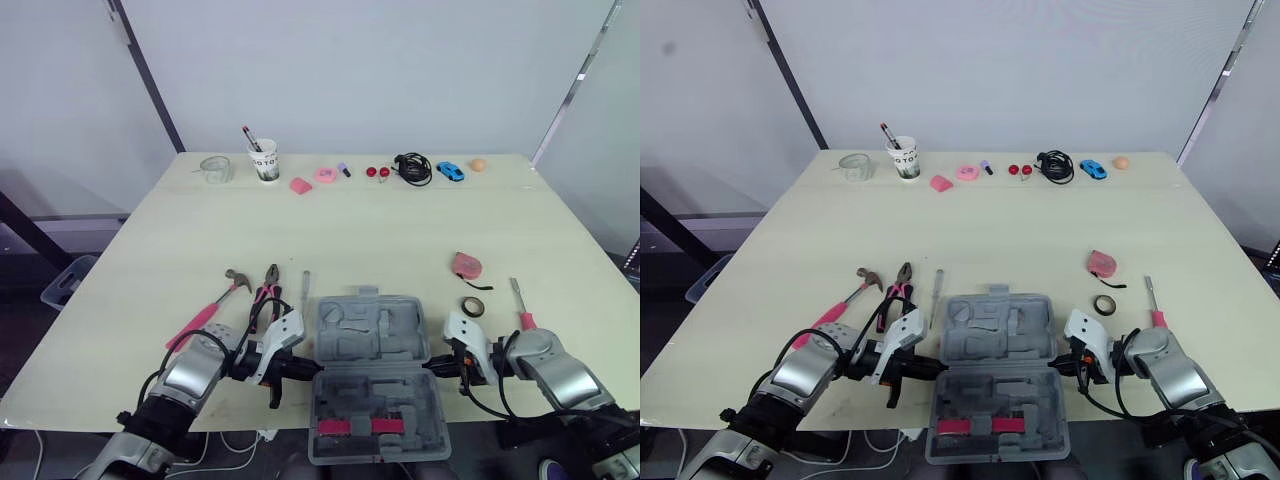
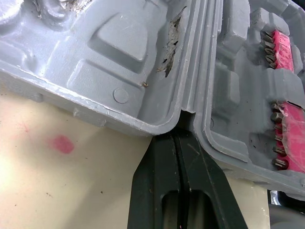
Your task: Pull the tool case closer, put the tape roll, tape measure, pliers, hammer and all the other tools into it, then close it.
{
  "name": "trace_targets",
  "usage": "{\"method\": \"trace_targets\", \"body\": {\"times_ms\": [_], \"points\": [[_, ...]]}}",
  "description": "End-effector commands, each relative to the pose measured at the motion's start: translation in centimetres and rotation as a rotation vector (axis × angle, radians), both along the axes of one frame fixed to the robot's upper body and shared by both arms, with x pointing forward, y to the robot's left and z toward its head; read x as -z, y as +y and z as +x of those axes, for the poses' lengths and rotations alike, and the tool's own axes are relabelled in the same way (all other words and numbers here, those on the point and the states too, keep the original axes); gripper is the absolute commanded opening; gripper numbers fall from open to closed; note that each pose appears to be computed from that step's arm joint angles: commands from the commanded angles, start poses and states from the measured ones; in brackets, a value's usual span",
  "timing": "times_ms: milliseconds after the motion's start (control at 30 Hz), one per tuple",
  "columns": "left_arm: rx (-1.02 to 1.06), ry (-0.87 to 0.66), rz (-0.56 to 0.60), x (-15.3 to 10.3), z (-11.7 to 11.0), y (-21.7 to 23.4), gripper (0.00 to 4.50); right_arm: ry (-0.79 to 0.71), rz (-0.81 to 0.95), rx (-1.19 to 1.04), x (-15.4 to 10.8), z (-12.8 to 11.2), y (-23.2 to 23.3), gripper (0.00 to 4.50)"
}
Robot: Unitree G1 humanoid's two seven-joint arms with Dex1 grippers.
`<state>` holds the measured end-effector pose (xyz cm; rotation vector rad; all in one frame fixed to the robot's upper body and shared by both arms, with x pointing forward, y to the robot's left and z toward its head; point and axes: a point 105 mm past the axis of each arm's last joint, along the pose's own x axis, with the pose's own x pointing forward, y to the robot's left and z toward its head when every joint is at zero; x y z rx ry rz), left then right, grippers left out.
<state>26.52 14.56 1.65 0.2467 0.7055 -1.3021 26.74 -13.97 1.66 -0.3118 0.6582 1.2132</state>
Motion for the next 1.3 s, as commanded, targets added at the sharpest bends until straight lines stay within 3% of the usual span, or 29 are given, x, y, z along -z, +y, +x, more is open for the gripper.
{"method": "trace_targets", "body": {"times_ms": [33,467,633,767,900,1067,1300], "points": [[-0.052,0.017,0.071,1.6,-0.3,1.2,0.01,0.017,-0.011,0.022,0.7,-0.4,-0.9,0.04],[-0.085,0.016,0.084,1.8,-0.5,2.3,0.01,-0.005,-0.021,0.086,0.8,0.0,-2.5,0.04],[-0.156,0.000,-0.004,0.6,0.0,2.5,0.01,-0.034,0.002,0.128,0.3,0.1,-3.3,0.04],[-0.158,-0.026,-0.006,0.2,-0.1,3.0,0.01,-0.045,0.016,0.139,-0.2,0.0,-3.7,0.04],[-0.170,-0.066,-0.029,-0.6,0.0,3.5,0.01,-0.107,0.040,0.151,-1.1,0.1,-4.2,0.04],[-0.222,-0.153,-0.151,-3.0,0.1,3.8,0.01,-0.240,0.110,0.193,-2.8,0.4,-4.8,0.04],[-0.316,-0.244,-0.223,-4.8,-1.6,6.0,0.01,-0.353,0.168,0.289,-3.6,-0.6,-6.4,0.04]]}}
